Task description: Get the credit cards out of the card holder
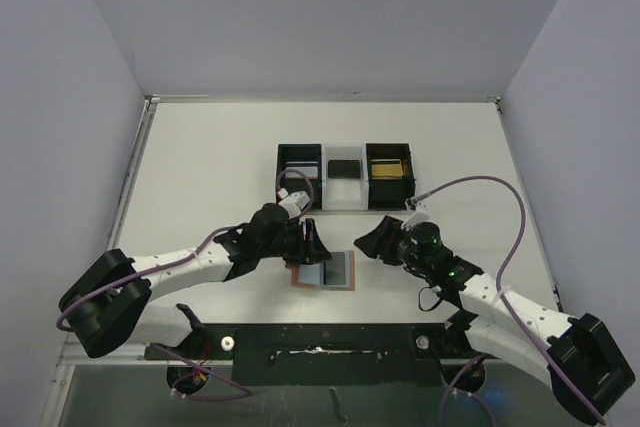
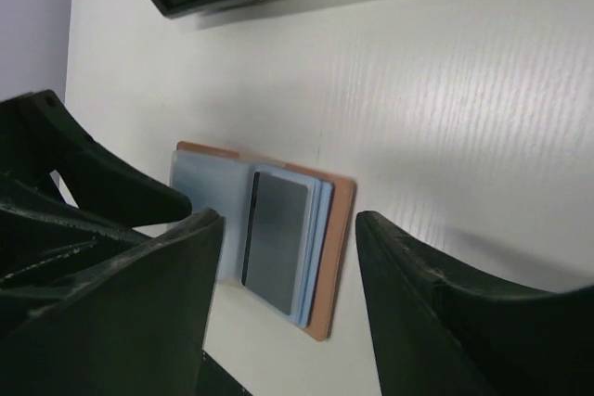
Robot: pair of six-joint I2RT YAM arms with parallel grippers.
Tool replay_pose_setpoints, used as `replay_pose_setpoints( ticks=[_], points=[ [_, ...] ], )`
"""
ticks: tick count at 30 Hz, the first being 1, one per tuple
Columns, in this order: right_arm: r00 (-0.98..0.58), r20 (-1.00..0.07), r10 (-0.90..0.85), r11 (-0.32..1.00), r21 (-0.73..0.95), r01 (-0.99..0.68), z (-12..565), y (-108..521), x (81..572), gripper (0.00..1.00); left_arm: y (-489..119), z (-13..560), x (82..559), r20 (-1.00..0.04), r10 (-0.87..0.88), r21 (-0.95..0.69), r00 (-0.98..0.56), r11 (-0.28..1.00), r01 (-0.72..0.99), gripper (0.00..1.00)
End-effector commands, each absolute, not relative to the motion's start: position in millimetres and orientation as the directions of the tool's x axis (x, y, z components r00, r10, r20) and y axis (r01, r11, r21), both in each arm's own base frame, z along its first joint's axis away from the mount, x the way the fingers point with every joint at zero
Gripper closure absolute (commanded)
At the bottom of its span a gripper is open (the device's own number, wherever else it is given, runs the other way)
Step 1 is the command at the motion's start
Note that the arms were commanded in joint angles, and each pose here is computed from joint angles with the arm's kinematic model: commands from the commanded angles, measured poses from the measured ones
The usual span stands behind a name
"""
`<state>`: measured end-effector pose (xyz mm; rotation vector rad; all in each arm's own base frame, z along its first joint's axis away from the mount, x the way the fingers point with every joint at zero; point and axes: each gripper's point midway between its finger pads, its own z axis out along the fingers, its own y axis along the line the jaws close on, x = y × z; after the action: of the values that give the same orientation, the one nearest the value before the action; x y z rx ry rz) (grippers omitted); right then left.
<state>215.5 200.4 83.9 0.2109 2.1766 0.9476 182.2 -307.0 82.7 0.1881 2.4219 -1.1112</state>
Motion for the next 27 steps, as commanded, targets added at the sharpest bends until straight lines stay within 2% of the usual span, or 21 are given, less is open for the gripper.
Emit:
replay_pose_setpoints(
  ticks=[1,4,9,14,17,27],
  points=[
    [-0.754,-0.528,0.391,0.679,0.719,-0.151,88,222,209,0.47,-316,101,199,-0.513,-0.131,-0.692,-0.849,0.648,0.318,0.57],
    [-0.778,-0.505,0.374,0.668,0.728,-0.151,84,232,206,0.51,-303,84,207,-0.495,-0.187,-0.66,-0.849,0.717,0.227,0.65],
    [-0.803,-0.487,0.343,0.651,0.74,-0.17,86,248,202,0.63,-309,81,205,-0.469,-0.222,-0.697,-0.855,0.687,0.204,0.65],
    [-0.814,-0.479,0.329,0.641,0.746,-0.18,87,256,203,0.68,-316,70,200,-0.438,-0.2,-0.692,-0.876,0.698,0.187,0.7],
    [-0.822,-0.472,0.319,0.644,0.744,-0.177,88,260,205,0.78,-318,72,198,-0.435,-0.225,-0.712,-0.872,0.678,0.18,0.7],
    [-0.881,-0.416,0.227,0.628,0.754,-0.194,75,274,189,0.8,-311,48,188,-0.403,-0.189,-0.686,-0.895,0.711,0.159,0.7]
  ],
)
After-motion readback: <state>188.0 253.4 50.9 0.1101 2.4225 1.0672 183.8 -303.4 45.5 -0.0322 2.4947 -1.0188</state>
